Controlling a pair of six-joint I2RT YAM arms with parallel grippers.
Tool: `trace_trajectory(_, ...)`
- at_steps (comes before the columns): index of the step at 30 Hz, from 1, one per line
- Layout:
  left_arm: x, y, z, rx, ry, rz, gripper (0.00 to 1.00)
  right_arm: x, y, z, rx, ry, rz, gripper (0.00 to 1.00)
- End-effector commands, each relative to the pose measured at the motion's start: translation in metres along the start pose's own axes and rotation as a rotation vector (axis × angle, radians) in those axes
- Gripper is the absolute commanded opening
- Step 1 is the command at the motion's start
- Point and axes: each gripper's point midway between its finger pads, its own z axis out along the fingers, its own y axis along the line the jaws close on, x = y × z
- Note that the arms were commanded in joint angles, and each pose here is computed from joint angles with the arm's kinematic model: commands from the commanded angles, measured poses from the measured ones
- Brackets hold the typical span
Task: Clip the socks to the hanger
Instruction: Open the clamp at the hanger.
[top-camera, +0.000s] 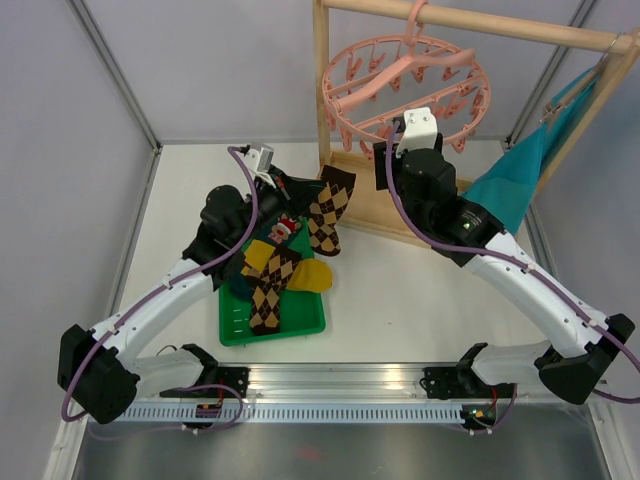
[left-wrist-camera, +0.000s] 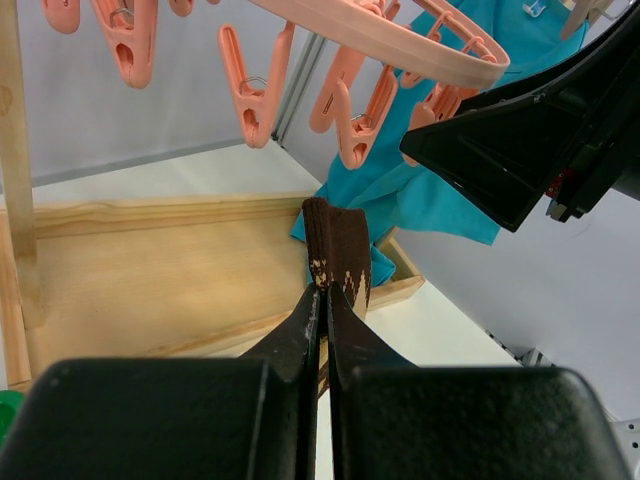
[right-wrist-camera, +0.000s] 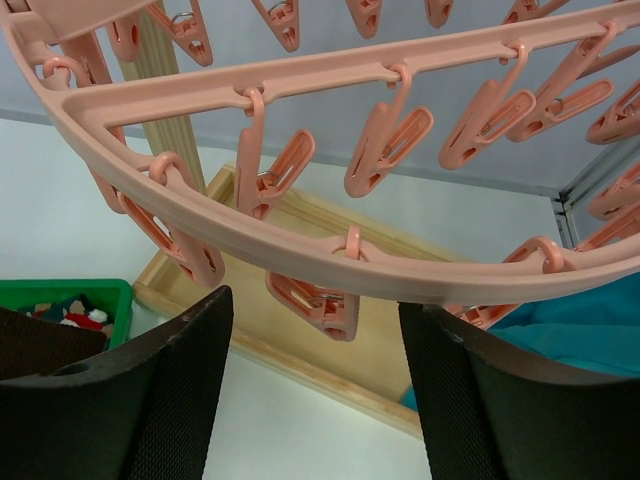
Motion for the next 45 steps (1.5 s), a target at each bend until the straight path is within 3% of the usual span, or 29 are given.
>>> trace_trajectory(1,-0.026,-0.017,0.001,0.056,-0.064,0.030,0.02,-0.017,-0.005,0.000,0.031,-0.045,0.020,0.72)
trace_trajectory(8,-0.025,-0.018,0.002,0.059,-0.061,0.028,0.02,-0.020,-0.005,0.002,0.040,-0.048,0.021,0.68)
trace_trajectory(14,-0.025,-0.020,0.003,0.072,-0.061,0.025,0.02,-0.024,-0.007,0.000,0.043,-0.060,0.033,0.58)
trace_trajectory(20,-0.023,-0.022,0.005,0.082,-0.062,0.022,0.02,-0.026,-0.007,-0.002,0.036,-0.065,0.038,0.39)
trace_trajectory(29,-0.014,-0.029,0.013,0.102,-0.058,0.016,0.02,-0.028,-0.005,-0.004,0.018,-0.068,0.078,0.22)
trace_trajectory(37,-0.004,-0.038,0.027,0.099,-0.164,0.101,0.02,-0.026,-0.003,-0.006,0.022,-0.041,0.157,0.00)
trace_trajectory(45,0.023,-0.036,0.047,0.028,-0.218,0.167,0.02,-0.033,-0.002,-0.012,-0.001,-0.046,0.213,0.00)
